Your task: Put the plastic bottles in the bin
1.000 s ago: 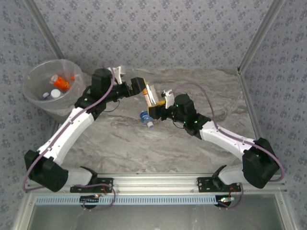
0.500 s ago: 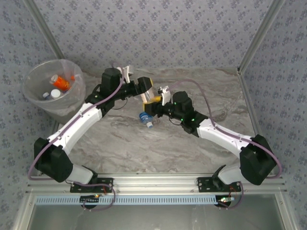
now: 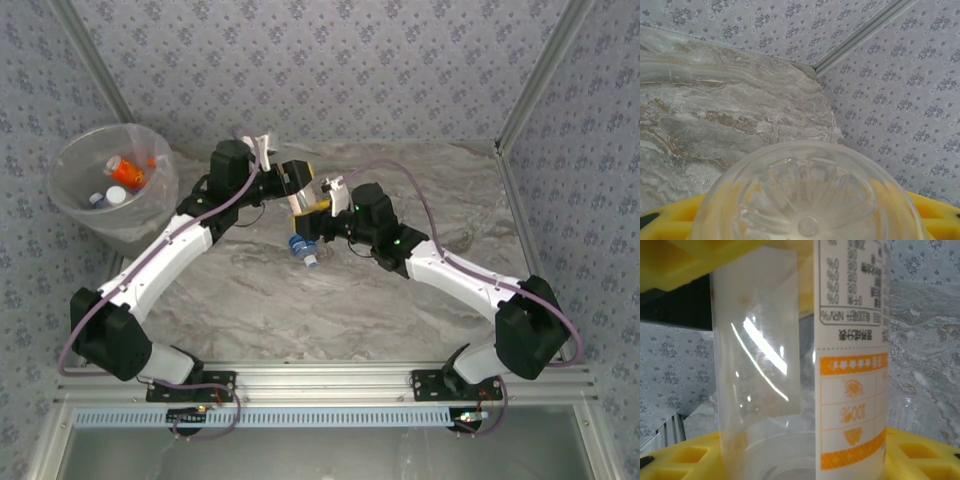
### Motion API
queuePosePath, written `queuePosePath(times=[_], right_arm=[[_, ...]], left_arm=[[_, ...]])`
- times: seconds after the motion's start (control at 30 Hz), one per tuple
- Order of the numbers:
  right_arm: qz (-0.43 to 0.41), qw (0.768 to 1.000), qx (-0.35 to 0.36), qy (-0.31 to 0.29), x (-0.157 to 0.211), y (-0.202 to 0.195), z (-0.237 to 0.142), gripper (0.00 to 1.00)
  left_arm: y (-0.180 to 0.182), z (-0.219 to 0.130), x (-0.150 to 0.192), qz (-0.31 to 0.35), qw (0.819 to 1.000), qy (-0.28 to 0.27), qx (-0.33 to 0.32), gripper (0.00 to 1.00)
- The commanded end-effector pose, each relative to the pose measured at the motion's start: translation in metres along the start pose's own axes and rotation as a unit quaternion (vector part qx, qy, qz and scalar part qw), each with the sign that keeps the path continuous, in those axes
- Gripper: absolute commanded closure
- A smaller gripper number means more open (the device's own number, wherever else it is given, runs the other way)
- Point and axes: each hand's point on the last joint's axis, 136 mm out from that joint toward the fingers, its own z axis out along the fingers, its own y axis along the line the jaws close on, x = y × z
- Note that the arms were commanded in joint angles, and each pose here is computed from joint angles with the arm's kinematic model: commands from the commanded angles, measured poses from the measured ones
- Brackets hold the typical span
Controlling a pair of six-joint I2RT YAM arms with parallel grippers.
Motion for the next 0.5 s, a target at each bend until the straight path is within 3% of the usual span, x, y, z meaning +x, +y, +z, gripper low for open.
queuePosePath(times=[0.0,0.03,0.1,0.27,0.47], right_arm=[[-0.014,0.999,0.011,-0.032,-0.023,0.004,-0.011,0.26],[-0.019,0.999,0.016,-0.035,-0.022,0.002,-0.014,0.21],[-0.028,0.999,0.018,-0.036,-0.021,0.002,-0.017,0.01],[-0.038,0.997,0.05,-0.034,-0.02,-0.008,-0.025,0.0],[0.0,0.982,0.169,-0.086,-0.023,-0.052,-0.052,0.0]], left_arm=[[-0.002,0.001,-0.023,0.032,0.999,-0.023,-0.011,0.59],[-0.001,0.002,-0.024,0.03,0.999,-0.023,-0.014,0.59],[0.002,0.004,-0.025,0.027,0.999,-0.022,-0.017,0.61],[0.009,0.004,-0.028,0.02,0.999,-0.016,-0.023,0.62],[0.024,-0.003,-0.033,0.02,0.998,-0.022,-0.051,0.62]])
